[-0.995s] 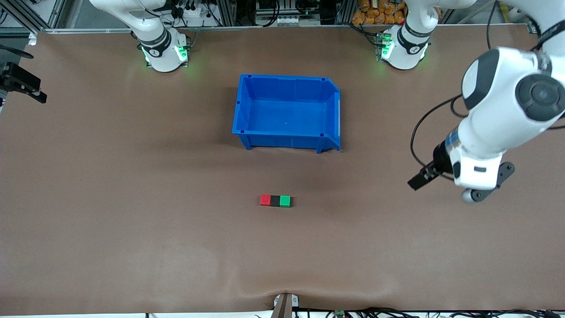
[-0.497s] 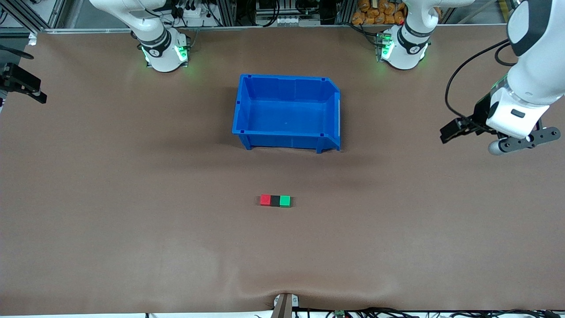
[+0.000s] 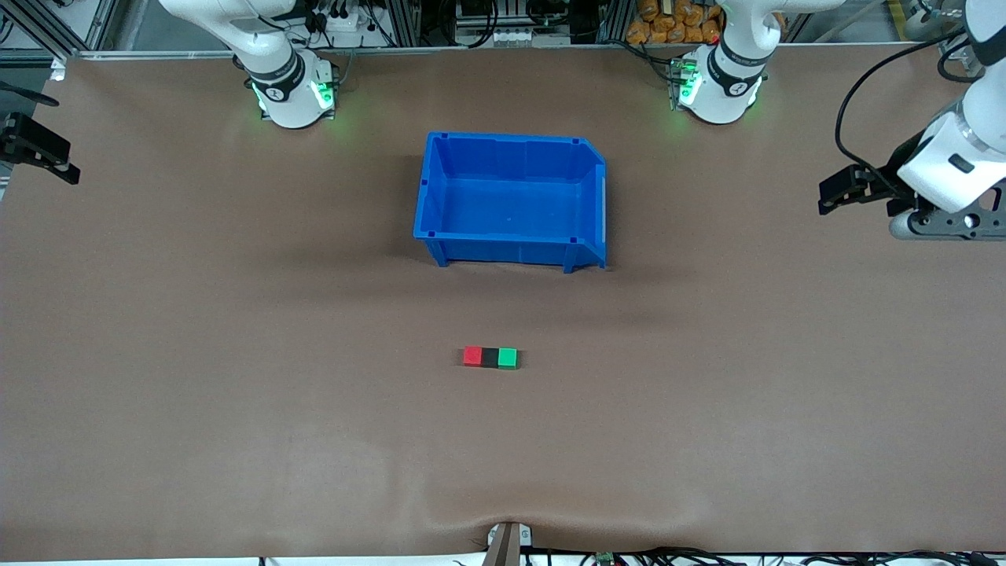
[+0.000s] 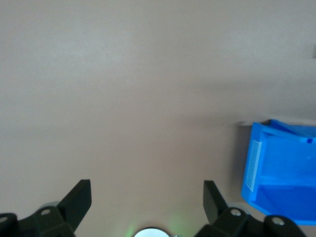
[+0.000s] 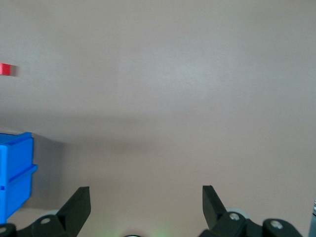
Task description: Attach green and red cubes to black cube
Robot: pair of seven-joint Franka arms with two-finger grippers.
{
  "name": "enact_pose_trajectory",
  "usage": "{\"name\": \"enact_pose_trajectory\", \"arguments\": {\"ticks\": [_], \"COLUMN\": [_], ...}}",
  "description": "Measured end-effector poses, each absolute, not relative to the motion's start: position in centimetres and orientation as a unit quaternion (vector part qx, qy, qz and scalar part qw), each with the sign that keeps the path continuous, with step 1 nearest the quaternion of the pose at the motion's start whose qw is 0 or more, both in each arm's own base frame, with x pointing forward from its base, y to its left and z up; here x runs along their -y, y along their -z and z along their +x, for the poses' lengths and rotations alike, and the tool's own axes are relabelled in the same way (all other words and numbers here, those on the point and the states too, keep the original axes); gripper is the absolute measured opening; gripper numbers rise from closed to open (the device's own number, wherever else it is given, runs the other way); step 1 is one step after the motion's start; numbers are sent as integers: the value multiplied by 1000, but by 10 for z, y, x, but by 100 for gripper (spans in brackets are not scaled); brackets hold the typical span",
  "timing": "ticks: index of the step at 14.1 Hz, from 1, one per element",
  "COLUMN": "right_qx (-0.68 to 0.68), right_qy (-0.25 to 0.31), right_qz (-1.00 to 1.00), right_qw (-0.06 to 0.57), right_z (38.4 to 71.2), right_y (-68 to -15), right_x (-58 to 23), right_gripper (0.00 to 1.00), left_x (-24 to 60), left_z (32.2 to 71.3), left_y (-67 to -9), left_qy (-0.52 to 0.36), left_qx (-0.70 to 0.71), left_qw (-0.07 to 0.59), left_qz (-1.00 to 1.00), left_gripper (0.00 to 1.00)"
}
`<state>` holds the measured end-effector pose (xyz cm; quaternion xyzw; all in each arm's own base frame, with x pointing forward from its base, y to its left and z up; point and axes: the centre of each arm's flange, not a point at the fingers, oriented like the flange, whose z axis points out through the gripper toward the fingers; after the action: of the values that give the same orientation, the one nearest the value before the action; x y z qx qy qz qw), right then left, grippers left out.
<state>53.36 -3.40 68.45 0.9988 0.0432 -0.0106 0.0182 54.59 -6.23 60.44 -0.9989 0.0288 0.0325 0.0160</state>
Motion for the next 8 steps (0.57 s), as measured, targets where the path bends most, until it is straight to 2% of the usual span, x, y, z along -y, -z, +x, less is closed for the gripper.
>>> {"name": "enact_pose_trajectory", "arguments": {"ticks": [8], "right_qx": [-46], "right_qy": [22], "right_qz": [998], "right_qw": [21], "right_z": [531], "right_y": [-683], "right_x": [31], "right_gripper": [100], "left_x": [63], "left_z": [540], "left_y": [-623], "left_qy": [-41], "left_qx": [-30], "left_qw": [17], "left_qz": [-999], "left_gripper": [100]}}
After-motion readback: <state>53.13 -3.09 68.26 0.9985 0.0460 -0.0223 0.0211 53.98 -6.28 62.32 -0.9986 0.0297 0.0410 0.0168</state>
